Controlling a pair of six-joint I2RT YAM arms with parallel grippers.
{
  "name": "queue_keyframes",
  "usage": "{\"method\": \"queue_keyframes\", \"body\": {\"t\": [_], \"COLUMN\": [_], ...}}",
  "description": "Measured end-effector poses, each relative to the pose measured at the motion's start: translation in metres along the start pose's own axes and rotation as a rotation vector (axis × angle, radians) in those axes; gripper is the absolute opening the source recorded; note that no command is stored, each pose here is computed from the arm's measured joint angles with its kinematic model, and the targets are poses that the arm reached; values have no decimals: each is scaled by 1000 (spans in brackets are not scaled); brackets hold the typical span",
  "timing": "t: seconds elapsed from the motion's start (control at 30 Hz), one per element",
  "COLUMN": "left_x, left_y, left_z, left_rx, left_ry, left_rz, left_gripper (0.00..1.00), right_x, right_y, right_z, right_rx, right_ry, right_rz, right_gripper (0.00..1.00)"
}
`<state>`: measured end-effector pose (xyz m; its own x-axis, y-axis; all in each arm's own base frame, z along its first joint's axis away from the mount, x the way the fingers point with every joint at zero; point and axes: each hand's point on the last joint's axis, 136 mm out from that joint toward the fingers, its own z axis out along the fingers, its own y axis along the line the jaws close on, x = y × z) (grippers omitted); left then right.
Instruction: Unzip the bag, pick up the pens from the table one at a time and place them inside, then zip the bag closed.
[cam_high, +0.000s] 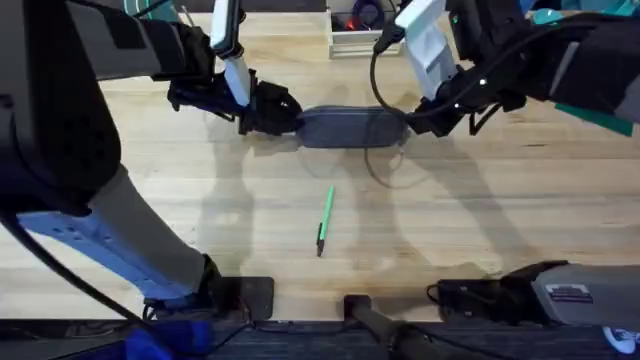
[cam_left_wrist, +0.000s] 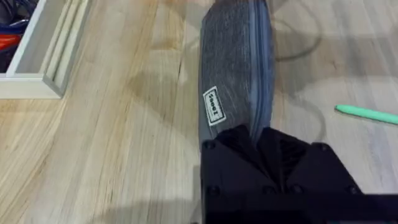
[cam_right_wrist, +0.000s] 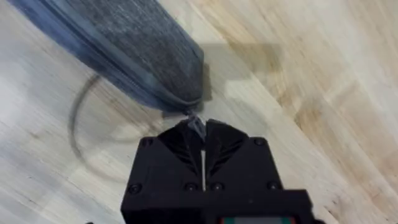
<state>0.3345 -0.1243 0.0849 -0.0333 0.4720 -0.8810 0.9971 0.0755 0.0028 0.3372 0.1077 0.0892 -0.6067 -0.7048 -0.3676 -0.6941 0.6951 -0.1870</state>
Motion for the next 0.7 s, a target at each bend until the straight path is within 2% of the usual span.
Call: {"method": "queue_keyframes", "body": {"t": [0.37, 0.7], "left_x": [0, 0], "left_y": [0, 0], "left_z": [0, 0], "left_rx": [0, 0], "left_ry": [0, 1], "left_rz": [0, -1], "left_gripper": [42, 42], "right_x": [-3, -20], "right_y": [1, 5], "right_z": [-3, -10], "right_rx": [-1, 5], "right_ry": [-13, -49], "right_rz": [-3, -33], "right_gripper": [32, 32]}}
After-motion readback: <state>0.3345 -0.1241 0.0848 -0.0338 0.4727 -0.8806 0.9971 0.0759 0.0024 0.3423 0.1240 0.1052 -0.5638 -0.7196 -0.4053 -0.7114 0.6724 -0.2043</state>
